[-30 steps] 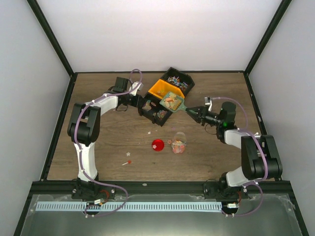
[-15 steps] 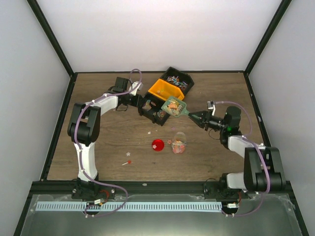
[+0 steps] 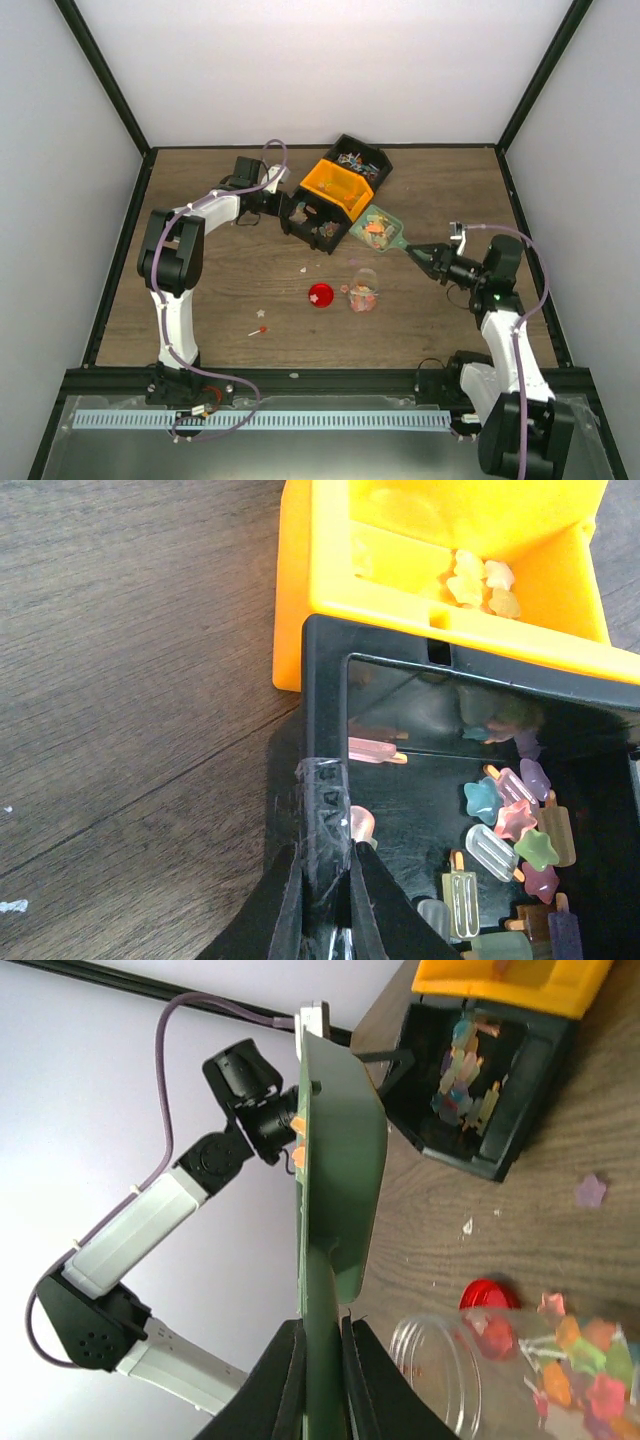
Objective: Pack the candies
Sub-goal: Place the fake candies in the packing bottle.
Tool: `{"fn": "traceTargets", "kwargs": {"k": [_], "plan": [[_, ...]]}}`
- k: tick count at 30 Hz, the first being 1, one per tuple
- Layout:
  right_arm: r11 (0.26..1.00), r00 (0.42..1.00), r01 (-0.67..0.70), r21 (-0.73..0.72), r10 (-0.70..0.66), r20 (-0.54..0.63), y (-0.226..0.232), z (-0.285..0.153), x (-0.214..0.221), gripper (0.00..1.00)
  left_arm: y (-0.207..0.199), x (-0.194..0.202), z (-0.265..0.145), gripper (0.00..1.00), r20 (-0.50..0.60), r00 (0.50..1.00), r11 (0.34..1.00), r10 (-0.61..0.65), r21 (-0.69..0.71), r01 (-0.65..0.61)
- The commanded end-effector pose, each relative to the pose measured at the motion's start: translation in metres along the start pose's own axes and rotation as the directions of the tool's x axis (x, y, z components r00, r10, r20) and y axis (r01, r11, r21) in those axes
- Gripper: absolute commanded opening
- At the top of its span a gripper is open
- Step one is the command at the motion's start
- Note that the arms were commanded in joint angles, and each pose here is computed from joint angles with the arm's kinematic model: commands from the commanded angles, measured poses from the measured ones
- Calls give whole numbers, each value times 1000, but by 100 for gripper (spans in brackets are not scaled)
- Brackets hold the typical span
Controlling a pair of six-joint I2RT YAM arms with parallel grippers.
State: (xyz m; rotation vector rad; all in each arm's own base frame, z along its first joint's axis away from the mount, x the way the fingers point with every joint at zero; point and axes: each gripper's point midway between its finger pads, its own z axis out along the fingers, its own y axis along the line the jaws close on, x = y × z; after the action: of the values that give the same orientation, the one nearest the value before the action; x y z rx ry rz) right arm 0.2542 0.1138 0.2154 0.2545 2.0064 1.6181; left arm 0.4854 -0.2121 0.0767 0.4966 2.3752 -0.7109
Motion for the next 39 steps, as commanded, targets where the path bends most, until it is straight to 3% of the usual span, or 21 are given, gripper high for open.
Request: {"fn": "traceTargets", "kwargs": {"k": [1,25,39], "plan": [[999,999,-36,14,36,-9,1,-10,24,1,5,-2,3,4,17,1000,1000,-26,-13,26],[995,995,-92,39,91,35,15,-26,55,1,3,1,8,4,19,998,998,-56,12,56],[992,995,-17,121,6,96,38,-40,54,1,2,8,12,4,12,997,997,-70,29,70]]}}
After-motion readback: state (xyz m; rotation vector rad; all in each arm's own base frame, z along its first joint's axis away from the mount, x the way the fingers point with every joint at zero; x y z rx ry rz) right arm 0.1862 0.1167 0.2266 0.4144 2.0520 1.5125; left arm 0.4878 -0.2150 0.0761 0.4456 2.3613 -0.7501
